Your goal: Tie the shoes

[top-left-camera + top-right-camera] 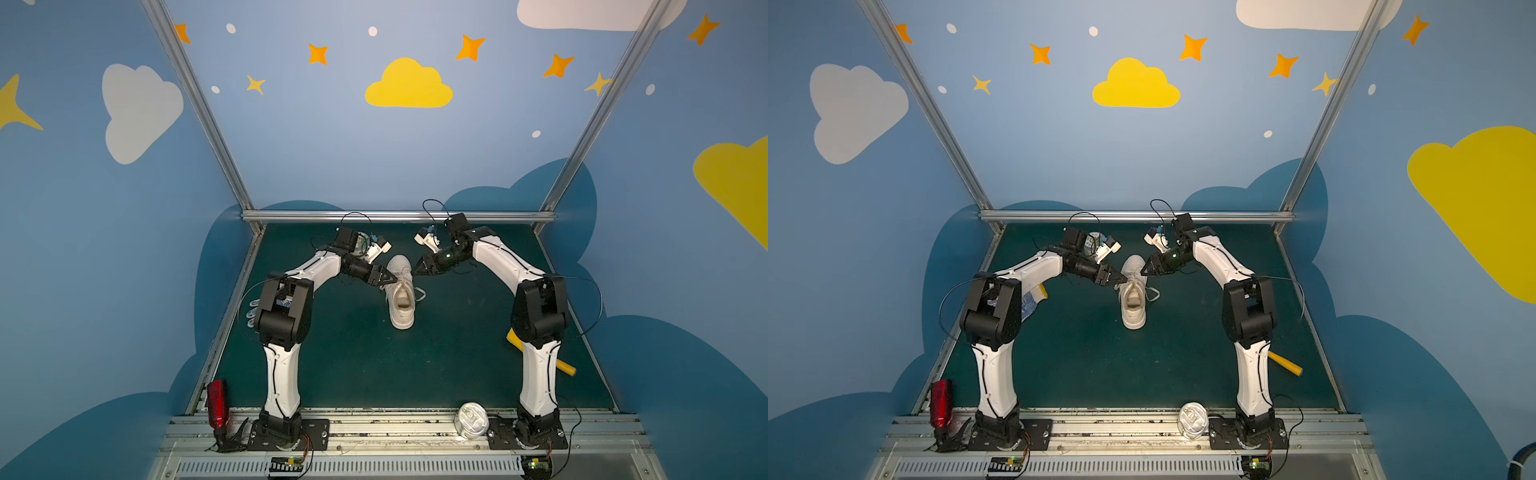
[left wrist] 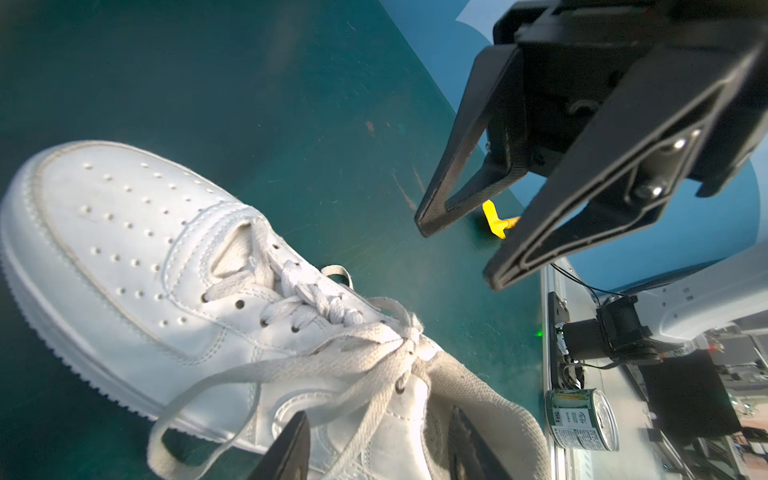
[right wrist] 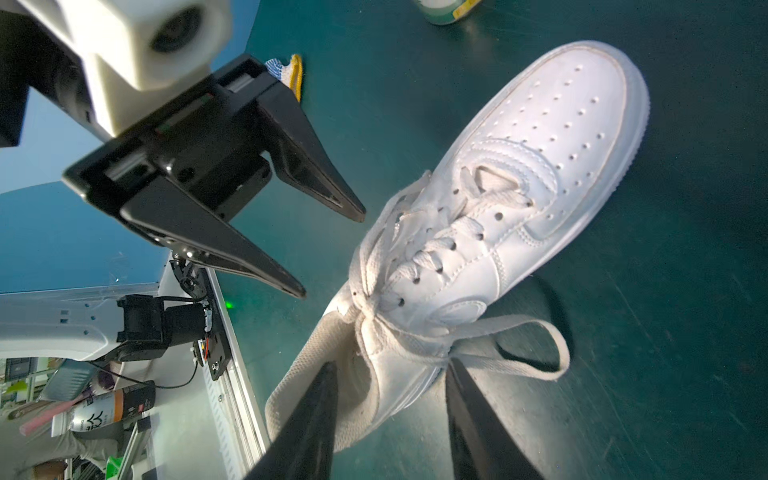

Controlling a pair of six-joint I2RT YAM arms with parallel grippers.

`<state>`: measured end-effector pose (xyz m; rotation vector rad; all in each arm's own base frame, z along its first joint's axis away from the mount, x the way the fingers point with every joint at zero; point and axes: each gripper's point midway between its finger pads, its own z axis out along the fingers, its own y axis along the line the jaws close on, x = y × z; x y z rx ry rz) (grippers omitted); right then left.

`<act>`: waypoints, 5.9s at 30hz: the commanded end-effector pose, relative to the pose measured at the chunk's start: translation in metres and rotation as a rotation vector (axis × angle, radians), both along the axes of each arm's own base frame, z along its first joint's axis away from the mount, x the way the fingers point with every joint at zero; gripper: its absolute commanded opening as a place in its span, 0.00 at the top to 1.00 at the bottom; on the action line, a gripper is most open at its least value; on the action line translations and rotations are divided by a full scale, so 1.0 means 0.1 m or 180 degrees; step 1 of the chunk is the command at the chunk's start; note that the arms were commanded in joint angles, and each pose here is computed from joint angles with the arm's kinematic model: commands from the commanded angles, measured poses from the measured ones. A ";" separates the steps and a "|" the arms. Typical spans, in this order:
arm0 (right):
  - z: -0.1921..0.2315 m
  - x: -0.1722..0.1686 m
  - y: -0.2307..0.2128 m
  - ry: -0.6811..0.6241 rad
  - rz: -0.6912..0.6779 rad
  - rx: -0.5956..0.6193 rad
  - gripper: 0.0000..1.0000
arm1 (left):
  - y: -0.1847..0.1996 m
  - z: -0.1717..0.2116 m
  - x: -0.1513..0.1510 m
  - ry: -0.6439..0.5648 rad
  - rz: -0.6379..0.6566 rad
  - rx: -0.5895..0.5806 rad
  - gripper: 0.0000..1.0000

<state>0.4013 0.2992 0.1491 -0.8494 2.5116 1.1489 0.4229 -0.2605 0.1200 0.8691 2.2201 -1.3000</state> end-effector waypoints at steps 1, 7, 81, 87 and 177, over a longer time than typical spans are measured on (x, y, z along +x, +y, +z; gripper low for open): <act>0.03 -0.02 0.09 -0.0035 0.0157 0.0102 0.57 | -0.04 0.01 0.01 -0.0001 -0.0114 -0.0123 0.48; -0.02 -0.02 0.15 -0.0014 0.0202 0.0130 0.58 | -0.04 -0.01 0.04 -0.0057 -0.0092 -0.0153 0.45; -0.44 0.01 0.25 0.0141 -0.0019 -0.0371 0.69 | 0.18 0.06 -0.10 -0.0001 0.0079 0.0006 0.97; -0.45 0.01 0.24 0.0141 -0.0034 -0.0371 0.69 | 0.30 0.04 -0.10 0.0012 0.0149 0.0066 0.97; 0.26 -0.09 0.21 -0.0039 0.0068 -0.0041 0.70 | 0.08 -0.41 -0.26 0.0590 0.0775 -0.0718 0.50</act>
